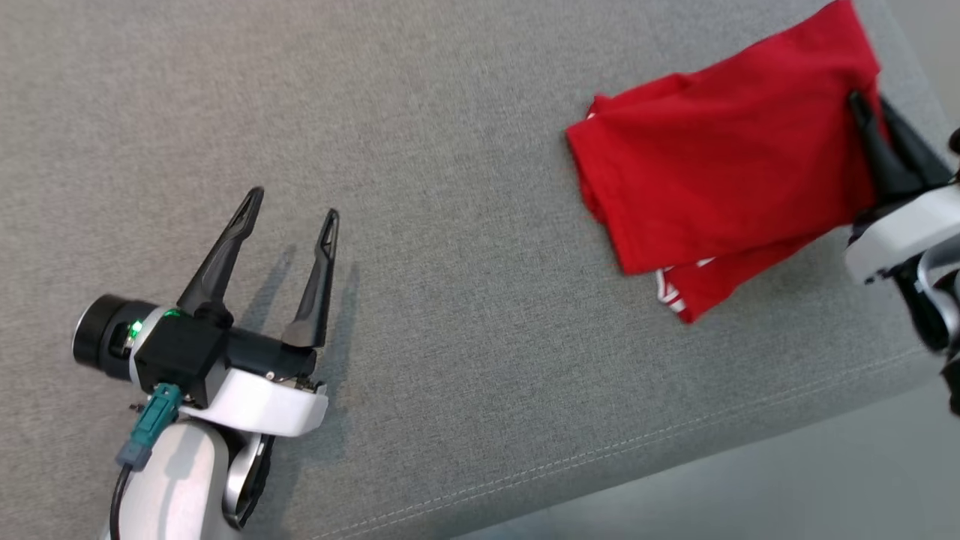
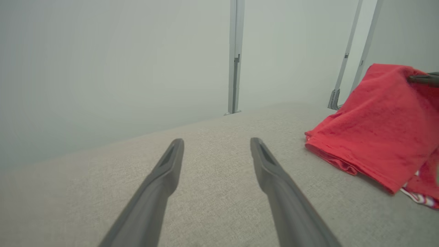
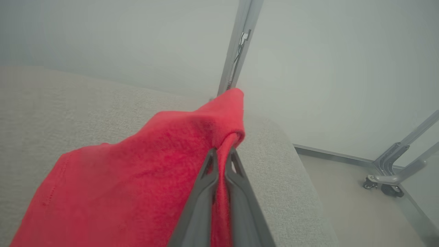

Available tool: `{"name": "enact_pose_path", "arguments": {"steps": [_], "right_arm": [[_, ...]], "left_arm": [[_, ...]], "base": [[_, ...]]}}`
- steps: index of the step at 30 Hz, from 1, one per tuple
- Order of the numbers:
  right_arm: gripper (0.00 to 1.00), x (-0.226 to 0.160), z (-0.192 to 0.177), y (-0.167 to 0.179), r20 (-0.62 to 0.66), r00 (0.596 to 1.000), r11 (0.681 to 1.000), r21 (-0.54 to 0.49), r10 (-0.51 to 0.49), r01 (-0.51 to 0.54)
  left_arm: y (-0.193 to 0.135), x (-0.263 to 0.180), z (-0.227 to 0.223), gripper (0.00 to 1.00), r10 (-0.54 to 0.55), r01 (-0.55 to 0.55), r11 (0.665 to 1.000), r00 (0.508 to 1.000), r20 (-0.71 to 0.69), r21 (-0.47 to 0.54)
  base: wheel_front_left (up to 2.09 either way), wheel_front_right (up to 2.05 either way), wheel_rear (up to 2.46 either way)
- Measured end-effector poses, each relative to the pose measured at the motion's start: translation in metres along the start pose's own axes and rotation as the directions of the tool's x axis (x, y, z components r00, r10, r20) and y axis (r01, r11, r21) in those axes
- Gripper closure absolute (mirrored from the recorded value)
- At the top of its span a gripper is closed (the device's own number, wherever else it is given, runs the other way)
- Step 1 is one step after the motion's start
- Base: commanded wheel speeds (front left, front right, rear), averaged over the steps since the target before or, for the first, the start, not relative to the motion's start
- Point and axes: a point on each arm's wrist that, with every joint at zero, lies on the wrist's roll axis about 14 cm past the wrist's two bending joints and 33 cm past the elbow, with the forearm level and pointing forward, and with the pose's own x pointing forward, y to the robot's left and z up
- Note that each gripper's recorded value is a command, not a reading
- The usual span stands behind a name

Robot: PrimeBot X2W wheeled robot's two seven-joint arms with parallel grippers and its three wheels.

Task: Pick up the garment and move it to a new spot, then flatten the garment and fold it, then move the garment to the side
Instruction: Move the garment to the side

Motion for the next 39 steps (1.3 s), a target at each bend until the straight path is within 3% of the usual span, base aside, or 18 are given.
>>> {"name": "enact_pose_path", "arguments": {"steps": [6,14,15,16,17,22,26,32,39], "right_arm": [[1.00,0.016,-0.025,-0.046,-0.086,0.989,0.993,-0.025,-0.120,0.118],[1.00,0.028,-0.035,-0.093,-0.103,0.960,0.965,-0.069,-0.260,0.254],[0.69,0.026,-0.040,-0.097,-0.116,0.954,0.960,-0.072,-0.277,0.270],[0.58,0.024,-0.046,-0.102,-0.131,0.945,0.954,-0.074,-0.299,0.292],[0.02,0.022,-0.050,-0.106,-0.139,0.939,0.949,-0.073,-0.315,0.307],[0.00,0.021,-0.043,-0.118,-0.106,0.922,0.928,-0.072,-0.371,0.365],[0.00,0.028,-0.011,-0.096,0.009,0.941,0.939,-0.052,-0.339,0.339],[0.00,0.024,0.046,-0.037,0.214,0.953,0.975,-0.011,-0.215,0.222],[0.00,0.018,0.063,0.039,0.305,0.949,0.995,0.078,-0.076,0.055]], "left_arm": [[-0.012,0.021,-0.017,0.00,-0.078,0.077,0.997,0.997,-0.015,-0.012],[-0.019,0.037,-0.034,0.00,-0.146,0.145,0.989,0.989,-0.028,-0.015],[-0.019,0.037,-0.036,0.00,-0.149,0.149,0.989,0.988,-0.029,-0.014],[-0.019,0.037,-0.039,0.00,-0.155,0.154,0.988,0.987,-0.038,-0.015],[-0.020,0.037,-0.041,0.00,-0.162,0.161,0.987,0.986,-0.045,-0.015],[-0.021,0.041,-0.039,0.00,-0.180,0.180,0.984,0.983,-0.037,0.001],[-0.025,0.042,-0.032,0.00,-0.190,0.190,0.982,0.981,-0.028,0.009],[-0.023,0.037,-0.011,0.00,-0.167,0.167,0.986,0.986,0.006,0.031],[0.003,0.010,-0.001,0.00,-0.038,0.038,0.999,0.999,0.009,0.027]], "base": [[0.00,0.00,0.00],[0.00,0.00,0.00],[0.00,0.00,0.00],[0.00,0.00,0.00],[0.00,0.00,0.00],[0.00,0.00,0.00],[0.00,0.00,0.00],[0.00,0.00,0.00],[0.00,0.00,0.00]]}}
